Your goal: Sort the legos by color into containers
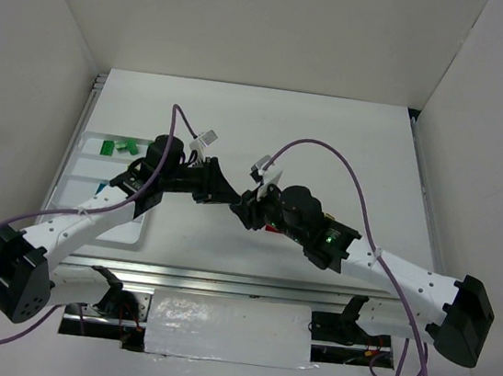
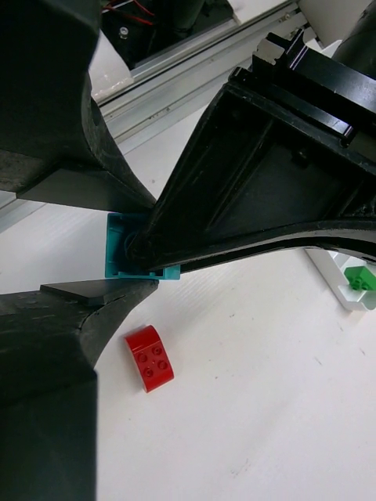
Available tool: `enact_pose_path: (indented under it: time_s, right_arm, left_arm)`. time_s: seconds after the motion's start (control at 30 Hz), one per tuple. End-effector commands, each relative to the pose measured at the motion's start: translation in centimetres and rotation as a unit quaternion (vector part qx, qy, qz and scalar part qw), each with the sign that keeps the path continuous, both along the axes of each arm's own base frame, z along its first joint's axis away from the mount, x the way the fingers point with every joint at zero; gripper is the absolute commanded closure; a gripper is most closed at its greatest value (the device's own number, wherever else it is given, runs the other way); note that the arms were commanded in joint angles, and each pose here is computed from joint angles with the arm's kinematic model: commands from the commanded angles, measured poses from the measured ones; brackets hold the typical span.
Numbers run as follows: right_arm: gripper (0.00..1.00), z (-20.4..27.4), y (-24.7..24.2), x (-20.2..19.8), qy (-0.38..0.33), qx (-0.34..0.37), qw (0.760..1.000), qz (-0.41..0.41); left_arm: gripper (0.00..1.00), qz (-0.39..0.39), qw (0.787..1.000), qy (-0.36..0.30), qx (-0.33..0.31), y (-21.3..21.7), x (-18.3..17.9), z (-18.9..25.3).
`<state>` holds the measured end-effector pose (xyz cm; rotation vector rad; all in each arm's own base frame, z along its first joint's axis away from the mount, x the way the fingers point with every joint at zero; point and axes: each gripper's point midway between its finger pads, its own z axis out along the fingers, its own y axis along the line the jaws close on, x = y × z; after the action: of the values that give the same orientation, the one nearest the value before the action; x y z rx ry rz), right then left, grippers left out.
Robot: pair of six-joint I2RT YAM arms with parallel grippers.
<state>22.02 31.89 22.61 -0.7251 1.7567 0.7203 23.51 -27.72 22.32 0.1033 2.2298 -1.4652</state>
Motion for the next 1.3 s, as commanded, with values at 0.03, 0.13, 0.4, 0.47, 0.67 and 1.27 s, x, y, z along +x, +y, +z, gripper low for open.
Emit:
enact_pose_path:
  time_s: [0.03, 0.13, 0.4, 0.47, 0.67, 1.27]
  right_arm:
    - [0.93, 2.2, 0.5, 1.5, -0.02, 0.029, 0.999, -0.027]
    - [0.47, 2.0, 0.6, 1.5, -0.011, 0.035, 0.999, -0.03]
    - [0.0, 0.7, -0.5, 2.0, 0.007, 0.04, 0.997, -0.066]
    - [0.0, 0.4, -1.1, 2.2, 0.016, 0.037, 0.996, -0.078]
    - [0.0, 0.2, -3.2, 2.1, 0.029, 0.042, 0.992, -0.116]
    - [0.0, -1.3, -4.4, 0.7, 0.05, 0.037, 0.992, -0.111]
  left_arm:
    - [1.0, -0.067, 0.997, -0.029, -0.039, -1.2, -2.0, 2.9]
    - [1.0, -0.046, 0.997, -0.055, -0.021, -0.7, -1.4, 3.5]
    - [1.0, 0.126, 0.987, -0.049, 0.088, 4.9, 3.4, 1.8]
    - [1.0, 0.184, 0.974, -0.048, 0.125, 7.9, 4.9, 1.3]
    - [1.0, 0.504, 0.819, 0.047, 0.27, 25.5, 7.1, -4.0]
    - [0.55, 0.715, 0.631, 0.195, 0.228, 38.6, 6.0, -12.9]
